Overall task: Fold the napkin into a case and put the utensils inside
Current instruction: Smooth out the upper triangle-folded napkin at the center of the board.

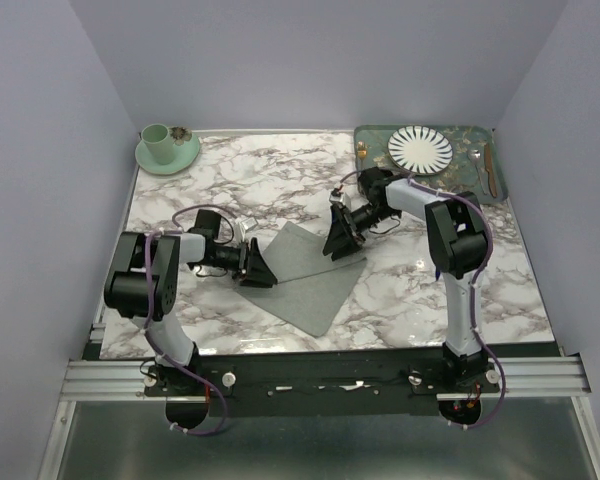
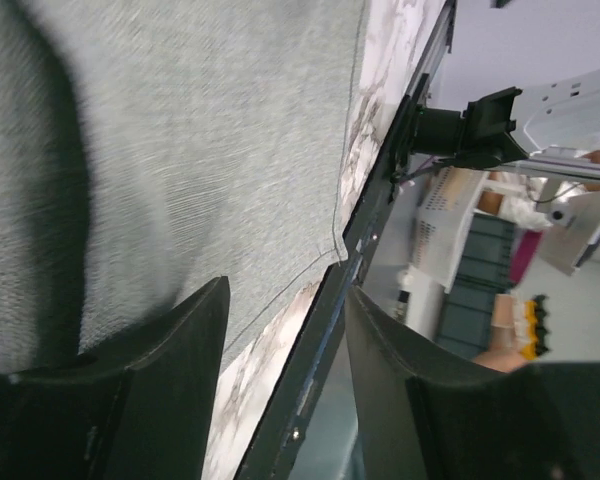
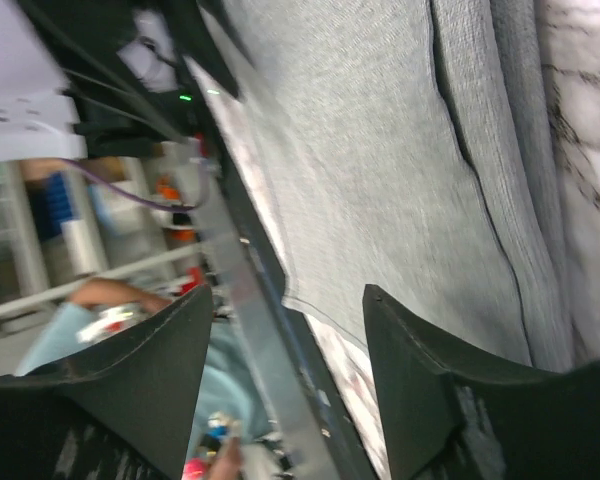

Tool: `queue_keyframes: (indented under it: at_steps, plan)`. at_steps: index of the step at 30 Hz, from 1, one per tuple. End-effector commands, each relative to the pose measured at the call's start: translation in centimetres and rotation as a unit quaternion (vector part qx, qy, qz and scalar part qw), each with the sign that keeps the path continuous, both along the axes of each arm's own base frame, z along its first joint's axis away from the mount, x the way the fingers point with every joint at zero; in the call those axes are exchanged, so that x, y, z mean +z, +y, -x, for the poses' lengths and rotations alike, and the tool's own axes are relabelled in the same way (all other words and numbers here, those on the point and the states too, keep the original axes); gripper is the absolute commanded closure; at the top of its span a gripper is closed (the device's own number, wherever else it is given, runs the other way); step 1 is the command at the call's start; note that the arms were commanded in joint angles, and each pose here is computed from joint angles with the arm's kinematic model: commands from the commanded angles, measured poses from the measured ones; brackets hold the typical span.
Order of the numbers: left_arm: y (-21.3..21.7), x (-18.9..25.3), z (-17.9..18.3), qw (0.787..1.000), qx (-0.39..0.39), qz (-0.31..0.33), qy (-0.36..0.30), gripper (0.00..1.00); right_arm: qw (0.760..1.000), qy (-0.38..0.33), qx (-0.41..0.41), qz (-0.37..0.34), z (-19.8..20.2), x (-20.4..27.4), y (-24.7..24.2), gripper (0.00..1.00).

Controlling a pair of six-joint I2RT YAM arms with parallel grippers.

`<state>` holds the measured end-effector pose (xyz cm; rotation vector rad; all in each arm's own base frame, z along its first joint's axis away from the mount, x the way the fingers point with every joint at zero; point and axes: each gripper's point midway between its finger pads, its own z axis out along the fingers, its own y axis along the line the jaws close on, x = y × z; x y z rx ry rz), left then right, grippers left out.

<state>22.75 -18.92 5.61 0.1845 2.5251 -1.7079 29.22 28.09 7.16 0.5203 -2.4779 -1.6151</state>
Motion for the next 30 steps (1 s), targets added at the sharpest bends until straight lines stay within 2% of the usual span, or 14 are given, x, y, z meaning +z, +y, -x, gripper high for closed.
queue_keyframes:
  at_steps: [1,2,3,5,6,10,13,19,24,30]
  plan:
    - [-0.2,4.9,-4.6,0.976,-0.018,-0.068,-0.206,0.47,0.984,-0.115,0.015,0.132,-1.0,0.6,-3.3,0.38]
    - [-0.2,5.0,-5.0,0.970,-0.026,-0.094,-0.221,0.50,0.982,-0.124,0.015,0.145,-1.2,0.5,-3.7,0.40]
    - [0.0,5.6,-7.0,0.955,-0.030,-0.131,-0.263,0.52,0.979,-0.127,0.012,0.159,-1.3,0.2,-4.1,0.41]
    - [-0.8,5.2,-7.4,0.936,-0.075,-0.172,-0.297,0.58,0.972,-0.140,0.009,0.189,-1.6,-0.3,-4.9,0.44]
    - [-0.8,5.0,-8.9,0.926,-0.076,-0.201,-0.311,0.59,0.970,-0.139,0.006,0.201,-1.7,-0.5,-5.2,0.45]
    - [-2.0,2.8,-9.8,0.894,-0.135,-0.259,-0.339,0.66,0.961,-0.140,-0.002,0.238,-2.0,-1.1,-6.9,0.46]
    - [-2.7,0.6,-9.0,0.876,-0.174,-0.291,-0.342,0.69,0.957,-0.142,-0.008,0.253,-2.3,-1.3,-8.7,0.45]
    - [-3.2,-3.3,-4.0,0.871,-0.223,-0.321,-0.297,0.73,0.953,-0.119,-0.016,0.278,-2.7,-2.8,-11.9,0.40]
    - [-3.4,-5.0,-0.8,0.879,-0.241,-0.326,-0.251,0.78,0.964,-0.082,-0.015,0.251,-2.3,-3.9,-11.0,0.35]
    - [-4.5,-4.5,0.6,0.895,-0.240,-0.307,-0.218,0.80,0.978,-0.023,-0.023,0.204,-1.9,-4.9,-9.2,0.35]
